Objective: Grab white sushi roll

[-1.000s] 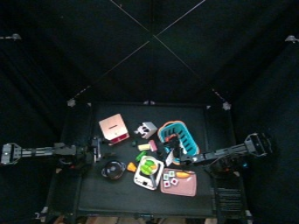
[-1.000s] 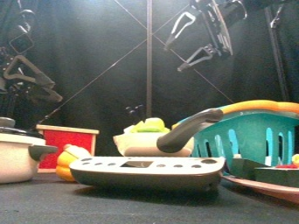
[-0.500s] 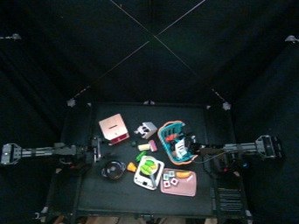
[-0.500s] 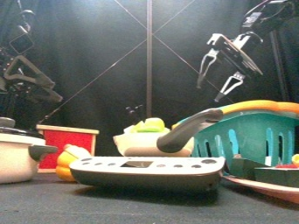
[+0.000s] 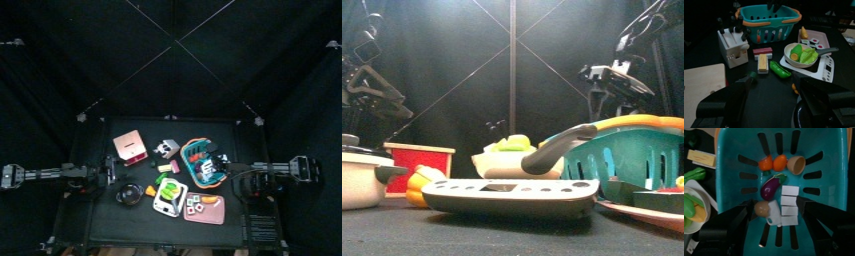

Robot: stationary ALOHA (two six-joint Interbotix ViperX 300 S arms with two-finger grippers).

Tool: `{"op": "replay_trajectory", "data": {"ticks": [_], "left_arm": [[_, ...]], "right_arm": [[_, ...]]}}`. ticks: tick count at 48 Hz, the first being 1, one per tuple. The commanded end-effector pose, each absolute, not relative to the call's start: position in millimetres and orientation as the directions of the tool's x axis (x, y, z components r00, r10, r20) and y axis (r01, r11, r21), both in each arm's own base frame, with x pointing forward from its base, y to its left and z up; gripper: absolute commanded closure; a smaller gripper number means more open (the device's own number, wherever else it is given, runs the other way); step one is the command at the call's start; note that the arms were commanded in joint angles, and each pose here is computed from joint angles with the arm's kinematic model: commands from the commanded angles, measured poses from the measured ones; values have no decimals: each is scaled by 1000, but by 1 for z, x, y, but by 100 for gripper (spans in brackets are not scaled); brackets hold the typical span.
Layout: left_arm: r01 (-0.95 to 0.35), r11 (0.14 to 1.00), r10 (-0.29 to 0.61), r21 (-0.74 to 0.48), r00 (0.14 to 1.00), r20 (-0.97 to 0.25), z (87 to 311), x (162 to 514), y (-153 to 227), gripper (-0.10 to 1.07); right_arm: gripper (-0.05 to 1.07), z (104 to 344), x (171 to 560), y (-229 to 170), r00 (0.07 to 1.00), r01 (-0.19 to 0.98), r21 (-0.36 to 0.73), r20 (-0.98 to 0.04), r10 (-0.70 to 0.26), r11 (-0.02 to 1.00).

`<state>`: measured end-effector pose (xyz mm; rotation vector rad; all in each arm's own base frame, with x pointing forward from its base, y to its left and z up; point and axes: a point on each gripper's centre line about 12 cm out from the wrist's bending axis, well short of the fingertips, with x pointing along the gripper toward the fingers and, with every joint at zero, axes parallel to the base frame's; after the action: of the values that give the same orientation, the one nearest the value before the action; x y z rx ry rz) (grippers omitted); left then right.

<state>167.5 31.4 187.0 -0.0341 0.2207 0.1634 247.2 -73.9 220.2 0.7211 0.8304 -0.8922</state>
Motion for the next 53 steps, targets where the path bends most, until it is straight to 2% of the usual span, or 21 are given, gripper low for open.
{"op": "replay_trajectory", "data": {"ticks": [1, 41, 53], "left_arm": [[-168, 986, 161, -16, 966, -201, 195, 171, 33, -1], [-170, 985, 163, -18, 965, -206, 193, 170, 33, -1], [-170, 985, 163, -15, 964, -209, 192, 170, 33, -1]], "right_arm": [[4, 217, 243, -74, 371, 876, 190, -853, -367, 443], [4, 151, 246, -79, 174, 911, 30, -932, -318, 411], [5, 139, 249, -79, 159, 909, 18, -939, -304, 417]]}}
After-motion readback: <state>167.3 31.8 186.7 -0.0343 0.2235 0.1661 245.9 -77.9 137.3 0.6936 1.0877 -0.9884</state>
